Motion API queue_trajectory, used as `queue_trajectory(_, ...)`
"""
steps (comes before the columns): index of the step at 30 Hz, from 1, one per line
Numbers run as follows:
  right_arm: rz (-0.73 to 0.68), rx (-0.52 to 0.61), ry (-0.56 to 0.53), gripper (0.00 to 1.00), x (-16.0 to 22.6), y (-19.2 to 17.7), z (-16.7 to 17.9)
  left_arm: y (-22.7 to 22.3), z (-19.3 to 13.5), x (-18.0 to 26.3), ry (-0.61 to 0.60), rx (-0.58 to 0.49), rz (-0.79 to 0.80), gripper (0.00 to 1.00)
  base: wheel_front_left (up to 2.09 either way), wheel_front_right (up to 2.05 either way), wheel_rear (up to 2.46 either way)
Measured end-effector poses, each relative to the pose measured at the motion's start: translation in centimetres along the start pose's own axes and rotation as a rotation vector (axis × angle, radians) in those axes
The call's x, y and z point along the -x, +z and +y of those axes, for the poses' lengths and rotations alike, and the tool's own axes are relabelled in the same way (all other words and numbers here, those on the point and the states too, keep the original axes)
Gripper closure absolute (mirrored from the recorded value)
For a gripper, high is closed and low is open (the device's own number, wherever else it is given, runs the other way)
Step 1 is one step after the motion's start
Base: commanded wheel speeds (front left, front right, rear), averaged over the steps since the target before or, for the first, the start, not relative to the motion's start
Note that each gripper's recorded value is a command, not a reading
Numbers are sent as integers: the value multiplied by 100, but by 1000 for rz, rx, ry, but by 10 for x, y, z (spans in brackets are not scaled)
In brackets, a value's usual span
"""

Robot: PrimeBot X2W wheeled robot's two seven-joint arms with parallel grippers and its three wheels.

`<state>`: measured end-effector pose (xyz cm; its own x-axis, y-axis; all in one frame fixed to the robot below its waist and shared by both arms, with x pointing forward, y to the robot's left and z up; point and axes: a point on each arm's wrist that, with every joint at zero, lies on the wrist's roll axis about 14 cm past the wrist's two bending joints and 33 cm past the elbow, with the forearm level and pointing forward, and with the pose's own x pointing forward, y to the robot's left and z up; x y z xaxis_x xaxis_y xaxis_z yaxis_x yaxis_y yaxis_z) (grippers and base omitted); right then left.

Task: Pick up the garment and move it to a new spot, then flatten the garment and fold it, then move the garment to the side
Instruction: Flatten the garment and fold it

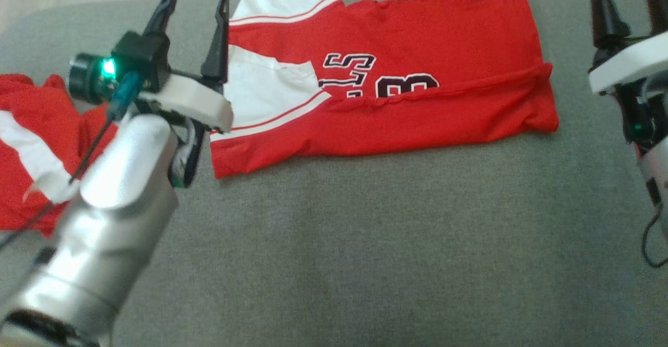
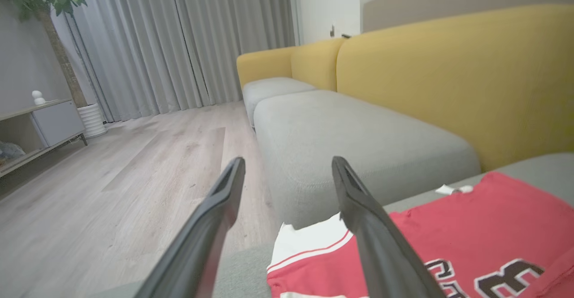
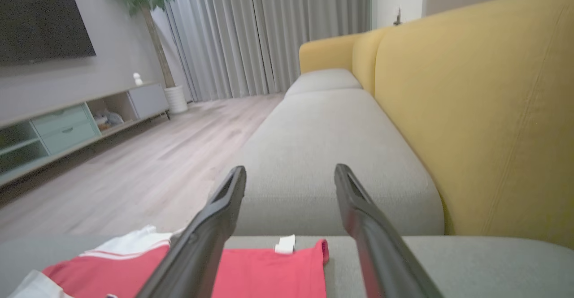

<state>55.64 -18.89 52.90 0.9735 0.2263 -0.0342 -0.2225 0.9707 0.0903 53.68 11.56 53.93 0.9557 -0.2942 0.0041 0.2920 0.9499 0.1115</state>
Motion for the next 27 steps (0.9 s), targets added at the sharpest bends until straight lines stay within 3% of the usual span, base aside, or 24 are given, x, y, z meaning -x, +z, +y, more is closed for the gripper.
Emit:
queue_trajectory(4,-130,-21,-19,0,19,24,6,25,-9,20,44,72,-103,0,0,0,0)
queue_trajectory(9,-58,-27,-56,0,79,-37,33,4,-29,71,93,158,-94,0,0,0,0)
queue_trajectory(14,-35,-30,-96,0,112,-58,46,-32,-44,106,119,207,-9,0,0,0,0)
queue_trajectory(27,16,-33,-111,0,141,-80,58,-48,-52,111,106,214,19,0,0,0,0)
